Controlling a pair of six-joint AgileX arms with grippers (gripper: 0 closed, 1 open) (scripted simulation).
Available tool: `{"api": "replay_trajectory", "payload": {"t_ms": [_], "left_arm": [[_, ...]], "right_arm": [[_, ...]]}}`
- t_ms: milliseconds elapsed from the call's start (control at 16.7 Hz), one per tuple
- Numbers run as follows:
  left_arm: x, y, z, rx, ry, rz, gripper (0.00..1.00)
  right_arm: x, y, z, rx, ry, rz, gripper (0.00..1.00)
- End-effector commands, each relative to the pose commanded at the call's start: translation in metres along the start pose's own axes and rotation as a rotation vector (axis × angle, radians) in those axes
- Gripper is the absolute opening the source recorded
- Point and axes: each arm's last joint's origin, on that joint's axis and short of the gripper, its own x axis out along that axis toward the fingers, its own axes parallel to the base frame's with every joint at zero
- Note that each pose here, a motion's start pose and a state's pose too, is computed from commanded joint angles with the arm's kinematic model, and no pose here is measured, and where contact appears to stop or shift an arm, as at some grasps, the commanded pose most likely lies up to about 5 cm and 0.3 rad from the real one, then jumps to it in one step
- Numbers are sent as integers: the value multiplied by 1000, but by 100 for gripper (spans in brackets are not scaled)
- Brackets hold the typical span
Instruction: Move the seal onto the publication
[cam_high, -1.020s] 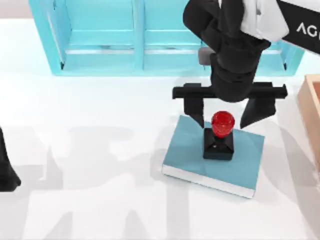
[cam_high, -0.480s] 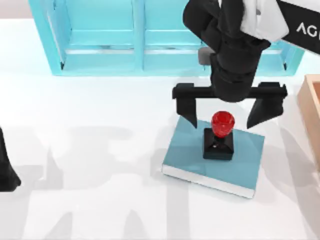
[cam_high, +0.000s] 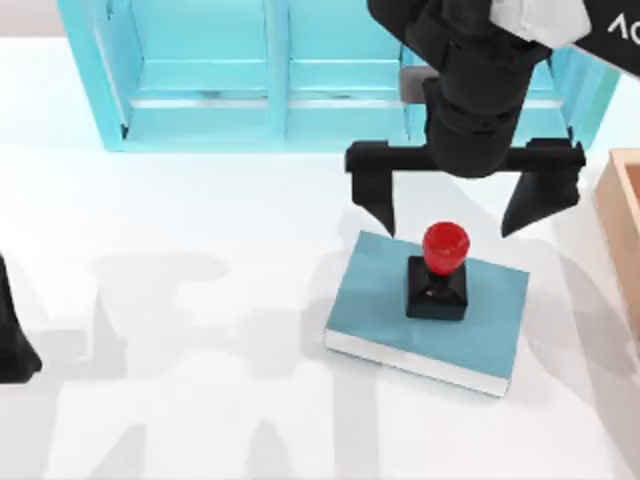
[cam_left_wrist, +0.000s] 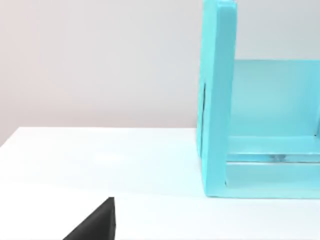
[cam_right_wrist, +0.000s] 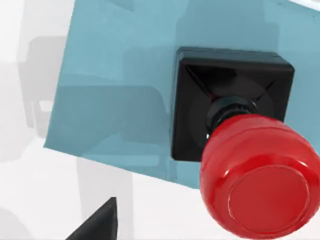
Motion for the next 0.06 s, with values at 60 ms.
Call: {"api": "replay_trajectory", "payload": {"t_ms": [60], "left_arm": [[0, 0, 0, 0, 0, 0, 100]], "right_arm": [[-1, 0, 0, 0, 0, 0, 100]]}}
